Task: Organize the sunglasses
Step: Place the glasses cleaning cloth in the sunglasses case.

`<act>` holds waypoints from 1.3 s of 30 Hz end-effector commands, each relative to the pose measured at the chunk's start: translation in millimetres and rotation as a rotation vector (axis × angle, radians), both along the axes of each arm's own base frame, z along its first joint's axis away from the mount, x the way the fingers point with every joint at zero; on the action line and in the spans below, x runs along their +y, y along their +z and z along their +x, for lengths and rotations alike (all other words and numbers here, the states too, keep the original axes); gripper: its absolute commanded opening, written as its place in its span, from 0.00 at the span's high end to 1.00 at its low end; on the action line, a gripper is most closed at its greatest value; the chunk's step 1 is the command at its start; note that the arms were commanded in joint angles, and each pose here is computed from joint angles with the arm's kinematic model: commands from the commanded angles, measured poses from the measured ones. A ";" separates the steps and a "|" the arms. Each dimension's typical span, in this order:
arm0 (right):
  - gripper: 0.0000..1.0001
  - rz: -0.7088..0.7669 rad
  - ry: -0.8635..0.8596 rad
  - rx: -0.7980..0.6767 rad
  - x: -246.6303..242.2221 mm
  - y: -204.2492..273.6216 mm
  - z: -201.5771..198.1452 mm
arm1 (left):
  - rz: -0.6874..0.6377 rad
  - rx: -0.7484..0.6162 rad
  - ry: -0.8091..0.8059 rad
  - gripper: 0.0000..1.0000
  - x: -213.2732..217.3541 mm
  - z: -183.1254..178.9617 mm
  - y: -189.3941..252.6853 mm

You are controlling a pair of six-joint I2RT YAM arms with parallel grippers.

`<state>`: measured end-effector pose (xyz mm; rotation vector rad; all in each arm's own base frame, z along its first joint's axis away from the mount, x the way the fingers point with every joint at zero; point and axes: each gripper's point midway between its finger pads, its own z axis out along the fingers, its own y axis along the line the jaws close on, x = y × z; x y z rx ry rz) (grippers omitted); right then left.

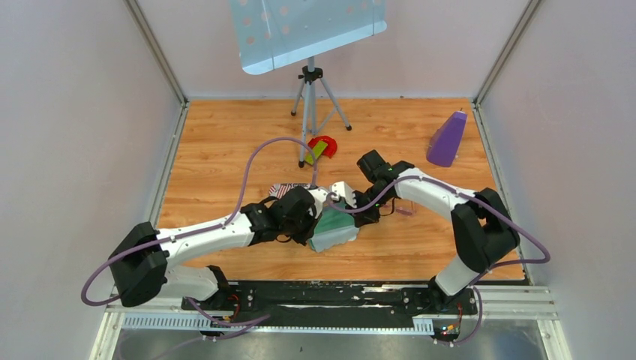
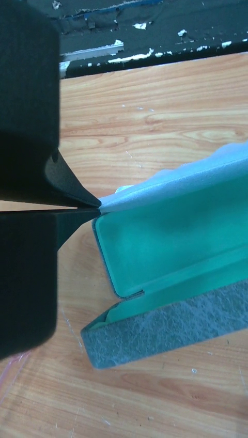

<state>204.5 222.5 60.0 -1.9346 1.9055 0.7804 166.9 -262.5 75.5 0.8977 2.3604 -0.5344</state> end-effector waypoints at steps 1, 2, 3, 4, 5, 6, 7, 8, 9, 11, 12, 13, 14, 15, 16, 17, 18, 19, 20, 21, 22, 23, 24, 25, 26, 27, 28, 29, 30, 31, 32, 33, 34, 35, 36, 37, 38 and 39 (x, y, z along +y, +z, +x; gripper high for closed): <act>0.93 -0.041 -0.038 -0.046 2.6 -1.4 18.4 | 0.070 -0.015 0.036 1.00 13.8 2.3 -15.6; 0.93 -0.042 -0.041 -0.048 3.5 -2.0 20.0 | 0.074 -0.028 0.047 1.00 15.2 5.0 -16.0; 0.93 -0.040 -0.044 -0.052 4.6 -1.9 22.0 | 0.077 -0.037 0.055 1.00 16.3 6.7 -16.5; 0.93 -0.041 -0.047 -0.056 5.3 -2.3 23.9 | 0.079 -0.043 0.060 1.00 17.0 8.0 -17.0; 0.93 -0.040 -0.047 -0.058 6.5 -2.5 25.2 | 0.084 -0.046 0.063 1.00 17.9 8.8 -18.2; 0.93 -0.040 -0.050 -0.058 7.2 -2.7 26.7 | 0.088 -0.048 0.061 1.00 17.8 9.4 -19.0; 0.93 -0.039 -0.052 -0.060 8.2 -2.7 27.8 | 0.093 -0.047 0.060 1.00 18.2 9.5 -20.2; 0.93 -0.040 -0.055 -0.062 8.6 -2.8 29.1 | 0.095 -0.047 0.059 1.00 18.0 9.6 -21.1; 0.93 -0.040 -0.057 -0.065 9.3 -2.6 30.5 | 0.101 -0.047 0.058 1.00 18.5 9.8 -22.4; 0.93 -0.043 -0.058 -0.070 10.4 -3.0 32.1 | 0.107 -0.050 0.059 1.00 19.3 10.7 -25.1; 0.93 -0.045 -0.057 -0.072 10.9 -3.4 32.7 | 0.109 -0.051 0.060 1.00 19.6 10.8 -26.6; 0.94 -0.047 -0.057 -0.077 11.2 -3.6 33.4 | 0.108 -0.052 0.060 1.00 19.4 10.9 -27.5; 0.93 -0.051 -0.057 -0.081 11.0 -4.3 34.3 | 0.109 -0.052 0.060 1.00 19.5 11.3 -28.6; 0.93 -0.054 -0.058 -0.085 10.9 -4.6 34.8 | 0.110 -0.052 0.059 1.00 19.4 11.2 -29.5; 0.93 -0.055 -0.060 -0.090 11.4 -4.6 35.7 | 0.110 -0.053 0.058 1.00 18.9 11.5 -30.1; 0.94 -0.056 -0.061 -0.095 11.4 -4.9 36.3 | 0.114 -0.050 0.057 1.00 19.4 11.0 -31.7; 0.93 -0.056 -0.061 -0.102 12.0 -5.3 37.2 | 0.115 -0.051 0.058 1.00 19.2 11.6 -32.2; 0.93 -0.059 -0.063 -0.106 11.8 -6.0 37.9 | 0.119 -0.049 0.057 1.00 19.7 11.4 -33.7; 0.93 -0.061 -0.062 -0.114 12.5 -6.3 38.8 | 0.122 -0.050 0.057 1.00 19.8 11.6 -34.6; 0.93 -0.065 -0.063 -0.119 12.5 -7.2 39.4 | 0.126 -0.049 0.056 1.00 20.0 11.6 -35.8; 0.93 -0.067 -0.064 -0.124 13.0 -7.6 40.3 | 0.130 -0.048 0.055 1.00 20.2 11.7 -36.6; 0.93 -0.069 -0.063 -0.126 13.7 -8.5 40.4 | 0.135 -0.048 0.053 1.00 20.7 11.6 -37.4; 0.93 -0.069 -0.065 -0.127 14.4 -9.0 41.2 | 0.136 -0.047 0.053 1.00 20.8 11.7 -37.9; 0.93 -0.069 -0.064 -0.128 15.2 -9.6 41.4 | 0.138 -0.047 0.053 1.00 20.8 12.0 -38.7; 0.93 -0.068 -0.064 -0.129 16.1 -9.6 41.7 | 0.139 -0.047 0.053 1.00 20.7 12.0 -38.9; 0.93 -0.069 -0.064 -0.127 16.8 -10.5 41.7 | 0.139 -0.045 0.051 1.00 20.3 11.9 -39.5; 0.93 -0.069 -0.063 -0.126 17.7 -11.1 41.6 | 0.140 -0.043 0.052 1.00 20.4 11.8 -40.3; 0.93 -0.069 -0.063 -0.126 18.3 -10.9 41.3 | 0.140 -0.043 0.051 1.00 20.0 11.8 -40.3; 0.93 -0.068 -0.068 -0.124 18.5 -10.3 41.0 | 0.141 -0.043 0.051 1.00 20.0 11.9 -40.5; 0.93 -0.065 -0.070 -0.122 18.9 -9.8 40.6 | 0.140 -0.044 0.050 1.00 19.9 12.0 -40.6; 0.93 -0.062 -0.074 -0.120 19.1 -8.9 39.9 | 0.141 -0.044 0.049 1.00 20.0 11.9 -40.9; 0.93 -0.058 -0.079 -0.117 19.2 -7.7 38.9 | 0.141 -0.043 0.049 1.00 20.1 11.7 -41.5; 0.93 -0.055 -0.083 -0.113 19.3 -6.6 37.5 | 0.140 -0.043 0.049 1.00 19.6 11.9 -41.3; 0.93 -0.050 -0.089 -0.108 19.1 -5.3 35.7 | 0.141 -0.041 0.049 1.00 19.7 11.8 -41.7; 0.93 -0.044 -0.091 -0.107 19.0 -3.6 34.2 | 0.138 -0.042 0.046 1.00 19.0 11.7 -41.4; 0.93 -0.038 -0.088 -0.104 18.3 -2.5 31.0 | 0.138 -0.041 0.045 1.00 18.9 11.6 -41.4; 0.91 -0.027 -0.083 -0.105 18.2 -1.1 28.5 | 0.135 -0.041 0.042 1.00 18.3 11.4 -41.0; 0.88 -0.015 -0.076 -0.108 17.9 -0.4 25.7 | 0.130 -0.042 0.037 1.00 17.5 11.0 -40.4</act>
